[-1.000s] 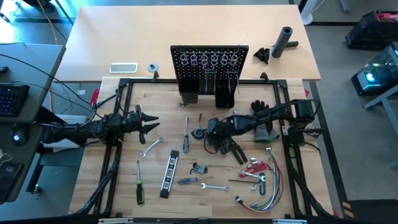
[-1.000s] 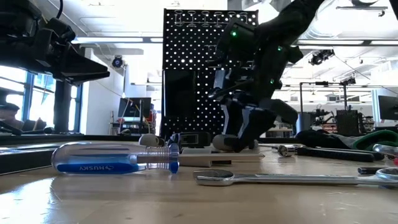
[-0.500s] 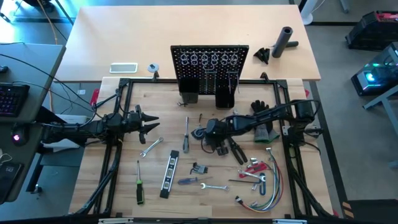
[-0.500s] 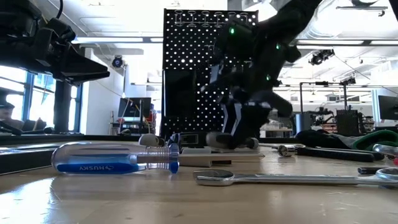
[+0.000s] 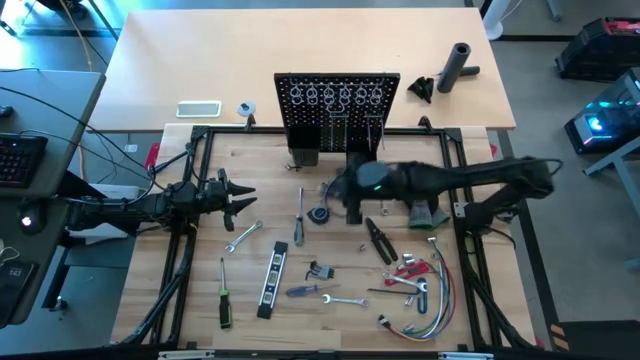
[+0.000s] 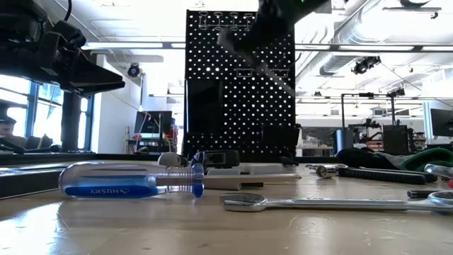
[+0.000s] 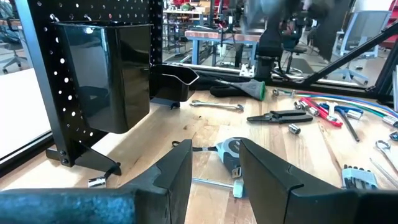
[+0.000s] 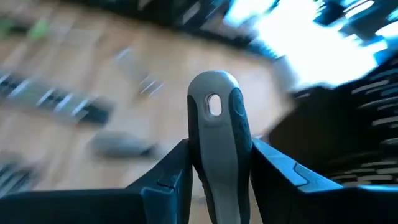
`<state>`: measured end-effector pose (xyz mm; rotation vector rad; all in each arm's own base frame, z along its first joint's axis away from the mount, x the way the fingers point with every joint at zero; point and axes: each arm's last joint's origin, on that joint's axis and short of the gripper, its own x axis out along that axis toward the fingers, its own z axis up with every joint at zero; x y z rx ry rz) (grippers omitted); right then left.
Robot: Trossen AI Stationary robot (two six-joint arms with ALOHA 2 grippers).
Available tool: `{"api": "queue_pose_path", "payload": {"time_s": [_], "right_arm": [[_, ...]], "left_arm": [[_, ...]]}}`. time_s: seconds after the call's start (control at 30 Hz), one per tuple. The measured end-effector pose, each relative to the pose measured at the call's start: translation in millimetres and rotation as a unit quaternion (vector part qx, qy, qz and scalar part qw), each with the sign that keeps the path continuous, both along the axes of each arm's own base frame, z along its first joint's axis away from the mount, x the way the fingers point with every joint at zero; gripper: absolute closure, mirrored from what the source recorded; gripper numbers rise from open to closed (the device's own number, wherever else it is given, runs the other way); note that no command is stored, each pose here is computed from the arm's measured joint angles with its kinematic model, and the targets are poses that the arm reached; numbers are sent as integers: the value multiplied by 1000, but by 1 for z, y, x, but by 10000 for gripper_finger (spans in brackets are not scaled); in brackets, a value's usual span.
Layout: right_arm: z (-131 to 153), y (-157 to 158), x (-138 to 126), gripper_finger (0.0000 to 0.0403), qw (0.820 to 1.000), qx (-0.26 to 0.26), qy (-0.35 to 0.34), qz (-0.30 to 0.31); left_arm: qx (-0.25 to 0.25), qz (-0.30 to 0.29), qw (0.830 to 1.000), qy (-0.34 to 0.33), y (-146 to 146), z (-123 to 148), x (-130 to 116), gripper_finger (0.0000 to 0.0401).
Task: Hang tools onto peg board
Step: Hang the right gray screwdriver on the peg board
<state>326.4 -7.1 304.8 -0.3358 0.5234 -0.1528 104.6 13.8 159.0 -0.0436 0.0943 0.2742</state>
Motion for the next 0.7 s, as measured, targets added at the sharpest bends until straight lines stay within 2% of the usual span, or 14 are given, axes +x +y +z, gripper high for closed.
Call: {"api": "queue_pose_path", "payload": {"time_s": [0.1,0.2,0.4,0.57,0.7], "right_arm": [[42,-5,-21,284,993,-39,-98,-49],[79,-10,-46,284,977,-69,-187,-69],[135,-27,-90,284,923,-103,-362,-76],[152,-48,-101,284,884,-107,-452,-52],[149,-68,-94,284,872,-111,-473,-51]], "left_arm": [[0,0,1000,0,0,0,0,275],[0,0,1000,0,0,0,0,275],[0,0,1000,0,0,0,0,275],[0,0,1000,0,0,0,0,275],[0,0,1000,0,0,0,0,275]]}}
